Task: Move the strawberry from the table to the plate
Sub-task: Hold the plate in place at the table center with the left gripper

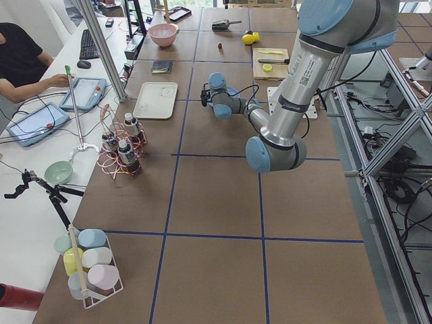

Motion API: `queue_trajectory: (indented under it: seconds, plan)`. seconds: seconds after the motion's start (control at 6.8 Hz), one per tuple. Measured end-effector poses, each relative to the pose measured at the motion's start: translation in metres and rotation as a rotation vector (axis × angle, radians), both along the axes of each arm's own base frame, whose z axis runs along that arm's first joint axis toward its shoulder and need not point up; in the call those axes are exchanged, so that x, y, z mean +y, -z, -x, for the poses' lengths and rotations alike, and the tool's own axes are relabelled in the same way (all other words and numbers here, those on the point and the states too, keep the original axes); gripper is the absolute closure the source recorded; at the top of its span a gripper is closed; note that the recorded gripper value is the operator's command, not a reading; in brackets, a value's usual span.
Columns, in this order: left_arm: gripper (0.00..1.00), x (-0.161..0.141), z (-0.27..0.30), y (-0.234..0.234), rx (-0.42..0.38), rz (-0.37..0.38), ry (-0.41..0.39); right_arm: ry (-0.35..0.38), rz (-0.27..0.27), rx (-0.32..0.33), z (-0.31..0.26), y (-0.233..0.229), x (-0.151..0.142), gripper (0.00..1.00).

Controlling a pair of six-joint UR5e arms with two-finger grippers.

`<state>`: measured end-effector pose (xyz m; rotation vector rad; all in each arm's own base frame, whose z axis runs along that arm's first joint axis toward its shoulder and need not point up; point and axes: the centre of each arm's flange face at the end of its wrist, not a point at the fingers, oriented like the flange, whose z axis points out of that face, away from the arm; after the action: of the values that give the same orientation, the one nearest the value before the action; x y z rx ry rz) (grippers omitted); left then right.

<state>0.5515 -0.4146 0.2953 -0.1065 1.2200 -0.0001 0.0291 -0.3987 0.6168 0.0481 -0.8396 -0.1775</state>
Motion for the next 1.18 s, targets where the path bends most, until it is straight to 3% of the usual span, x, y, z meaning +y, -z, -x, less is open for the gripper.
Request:
queue_trajectory:
  seconds: [0.15, 0.29, 0.44, 0.74, 1.03, 1.18]
  plan:
    - [0.59, 0.000, -0.001, -0.001, 0.002, -0.001, 0.000, 0.000, 0.001, 0.000, 0.000, 0.000, 0.000, 0.00]
    - [0.33, 0.000, -0.001, 0.000, 0.004, -0.002, 0.000, 0.000, 0.002, 0.000, 0.000, -0.001, 0.000, 0.00]
    - [0.19, -0.001, -0.001, 0.001, 0.006, -0.004, 0.000, 0.000, 0.004, 0.000, 0.000, -0.001, 0.000, 0.00]
    - [0.11, 0.001, 0.005, 0.010, 0.024, -0.012, 0.003, 0.017, -0.003, -0.016, 0.008, 0.002, -0.001, 0.00]
    - [0.11, 0.007, 0.023, 0.033, 0.070, -0.010, 0.017, 0.026, 0.052, -0.088, 0.043, 0.014, -0.001, 0.00]
    - [0.11, 0.012, 0.032, 0.043, 0.089, 0.009, 0.029, -0.007, 0.088, -0.098, 0.074, 0.025, -0.002, 0.00]
